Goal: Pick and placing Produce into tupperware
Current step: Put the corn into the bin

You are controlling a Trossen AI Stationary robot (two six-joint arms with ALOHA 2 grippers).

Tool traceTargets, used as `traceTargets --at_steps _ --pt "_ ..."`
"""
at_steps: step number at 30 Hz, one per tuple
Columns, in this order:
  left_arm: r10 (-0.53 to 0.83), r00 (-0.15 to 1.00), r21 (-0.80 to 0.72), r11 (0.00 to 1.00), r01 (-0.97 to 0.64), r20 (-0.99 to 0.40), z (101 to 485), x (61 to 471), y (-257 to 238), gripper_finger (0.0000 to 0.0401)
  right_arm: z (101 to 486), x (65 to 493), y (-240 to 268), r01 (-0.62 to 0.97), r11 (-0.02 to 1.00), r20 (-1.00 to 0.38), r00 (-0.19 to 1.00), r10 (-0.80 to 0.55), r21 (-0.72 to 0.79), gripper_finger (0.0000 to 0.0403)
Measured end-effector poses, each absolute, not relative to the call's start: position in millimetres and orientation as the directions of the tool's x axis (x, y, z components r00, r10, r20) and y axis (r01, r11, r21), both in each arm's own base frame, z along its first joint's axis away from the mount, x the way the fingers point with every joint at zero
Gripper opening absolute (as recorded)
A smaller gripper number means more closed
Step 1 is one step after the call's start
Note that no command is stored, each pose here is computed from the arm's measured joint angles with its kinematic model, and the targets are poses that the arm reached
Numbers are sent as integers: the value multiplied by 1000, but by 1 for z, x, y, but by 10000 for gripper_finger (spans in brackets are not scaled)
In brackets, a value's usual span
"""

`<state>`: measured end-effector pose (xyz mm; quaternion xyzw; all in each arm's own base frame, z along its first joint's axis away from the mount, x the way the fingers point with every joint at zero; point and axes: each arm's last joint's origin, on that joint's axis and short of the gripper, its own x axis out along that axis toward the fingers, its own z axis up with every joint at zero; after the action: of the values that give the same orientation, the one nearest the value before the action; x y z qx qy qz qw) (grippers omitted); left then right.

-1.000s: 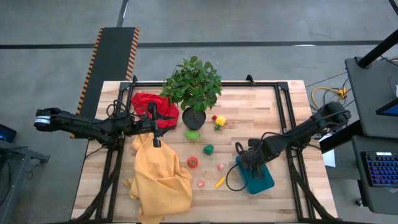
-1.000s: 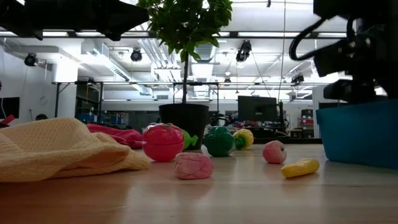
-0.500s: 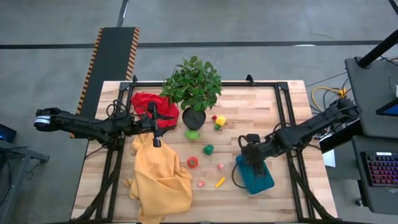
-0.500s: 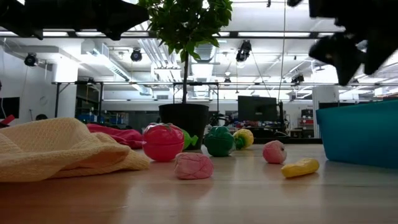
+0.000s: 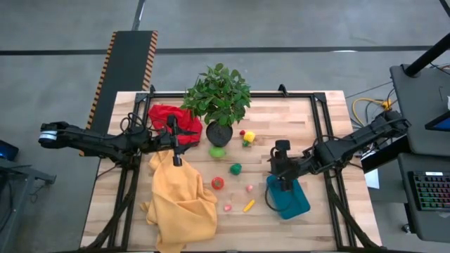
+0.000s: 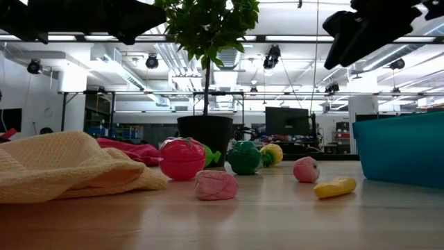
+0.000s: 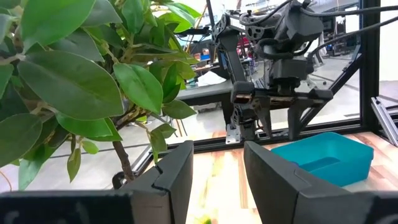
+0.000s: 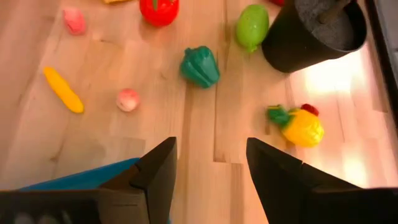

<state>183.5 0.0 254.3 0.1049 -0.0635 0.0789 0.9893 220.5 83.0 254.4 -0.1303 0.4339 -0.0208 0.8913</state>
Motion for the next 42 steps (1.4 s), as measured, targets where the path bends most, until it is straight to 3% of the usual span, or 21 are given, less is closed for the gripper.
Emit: traceTargets --at_steps 15,20,25,31,34,42 --pt "143 980 197 966 -169 139 253 183 0 129 237 231 87 -112 951 -805 567 -176 -287 187" --pt "143 980 197 966 -169 138 253 183 0 129 242 232 87 -100 952 -793 581 -181 -290 187" --pt "143 980 197 966 -169 137 253 183 0 129 246 233 84 -7 933 -743 607 -283 -361 187" --pt "143 980 198 966 -169 137 253 183 0 129 247 233 85 -19 933 -741 613 -274 -360 187" --pt "143 980 198 966 -168 137 253 183 0 129 251 235 87 -36 951 -750 624 -218 -307 187" --pt "143 980 198 966 -169 138 253 183 0 129 272 251 103 -257 965 -661 733 159 -54 187"
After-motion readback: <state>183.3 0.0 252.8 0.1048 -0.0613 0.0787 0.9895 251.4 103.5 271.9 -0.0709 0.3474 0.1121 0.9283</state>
